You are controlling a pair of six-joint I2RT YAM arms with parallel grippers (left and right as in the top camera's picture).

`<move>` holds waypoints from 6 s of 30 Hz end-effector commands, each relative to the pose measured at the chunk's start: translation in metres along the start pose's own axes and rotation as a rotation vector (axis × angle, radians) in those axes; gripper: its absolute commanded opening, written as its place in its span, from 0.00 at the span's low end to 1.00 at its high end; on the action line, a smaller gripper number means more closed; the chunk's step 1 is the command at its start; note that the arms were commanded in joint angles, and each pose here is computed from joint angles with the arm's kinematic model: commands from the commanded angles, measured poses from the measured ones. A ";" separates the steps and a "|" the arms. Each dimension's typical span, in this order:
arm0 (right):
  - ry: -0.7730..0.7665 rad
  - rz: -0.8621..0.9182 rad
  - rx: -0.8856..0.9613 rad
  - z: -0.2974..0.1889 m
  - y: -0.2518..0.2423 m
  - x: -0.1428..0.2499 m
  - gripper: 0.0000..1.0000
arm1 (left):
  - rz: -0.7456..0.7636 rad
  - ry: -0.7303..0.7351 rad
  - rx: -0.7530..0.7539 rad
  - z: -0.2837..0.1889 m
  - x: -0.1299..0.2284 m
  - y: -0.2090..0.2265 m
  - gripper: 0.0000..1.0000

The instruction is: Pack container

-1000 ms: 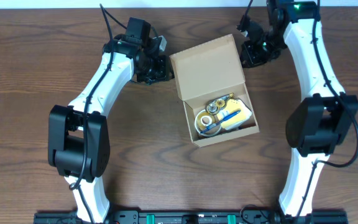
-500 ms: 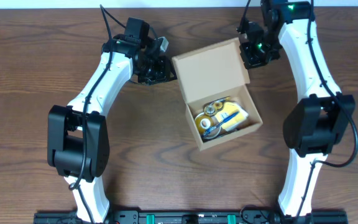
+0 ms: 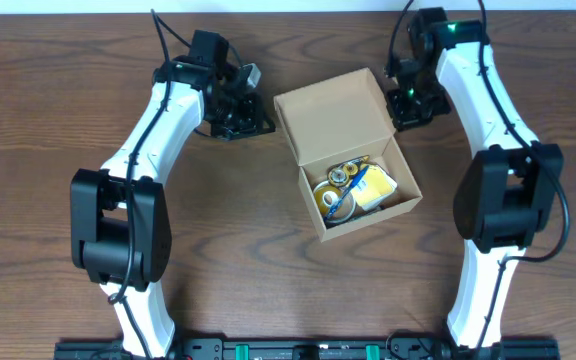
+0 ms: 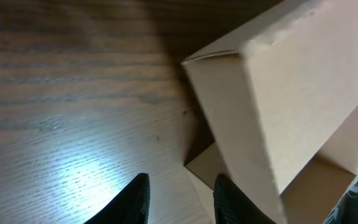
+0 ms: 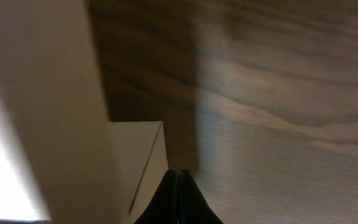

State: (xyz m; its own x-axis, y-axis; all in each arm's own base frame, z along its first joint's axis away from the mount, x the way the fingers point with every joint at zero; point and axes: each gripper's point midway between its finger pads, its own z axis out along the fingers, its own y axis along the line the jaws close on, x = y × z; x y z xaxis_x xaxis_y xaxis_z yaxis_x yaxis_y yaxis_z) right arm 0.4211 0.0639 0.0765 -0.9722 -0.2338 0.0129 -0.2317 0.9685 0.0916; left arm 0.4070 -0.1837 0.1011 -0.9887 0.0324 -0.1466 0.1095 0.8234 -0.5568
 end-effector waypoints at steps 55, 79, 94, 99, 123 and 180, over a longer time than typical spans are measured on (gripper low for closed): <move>0.064 0.289 -0.073 -0.001 -0.063 0.034 0.01 | -0.117 0.072 -0.399 -0.030 0.026 0.056 0.21; -0.116 0.241 -0.116 -0.062 -0.053 -0.005 0.02 | -0.016 -0.096 -0.277 -0.008 -0.018 0.016 0.25; -0.112 0.243 -0.117 -0.063 -0.053 -0.004 0.02 | 0.001 -0.094 -0.235 0.010 -0.020 0.001 0.29; -0.110 0.244 -0.117 -0.063 -0.053 -0.003 0.02 | 0.004 -0.099 -0.232 0.010 -0.021 0.000 0.30; -0.044 0.170 -0.174 -0.021 -0.023 0.001 0.01 | -0.018 0.016 -0.453 0.012 -0.006 0.074 0.09; -0.256 -0.174 -0.918 0.033 0.048 -0.019 0.01 | 0.227 -0.062 0.618 -0.018 -0.043 -0.005 0.06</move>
State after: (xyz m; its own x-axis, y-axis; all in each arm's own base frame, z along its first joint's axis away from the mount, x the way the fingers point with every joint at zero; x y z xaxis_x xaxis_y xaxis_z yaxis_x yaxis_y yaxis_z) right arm 0.4267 0.1114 0.0417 -0.9423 -0.2205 -0.2518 -0.3286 0.4663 0.8213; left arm 0.4388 -0.1814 0.1109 -0.9335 0.1338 -0.3327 0.3586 0.3317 -0.8726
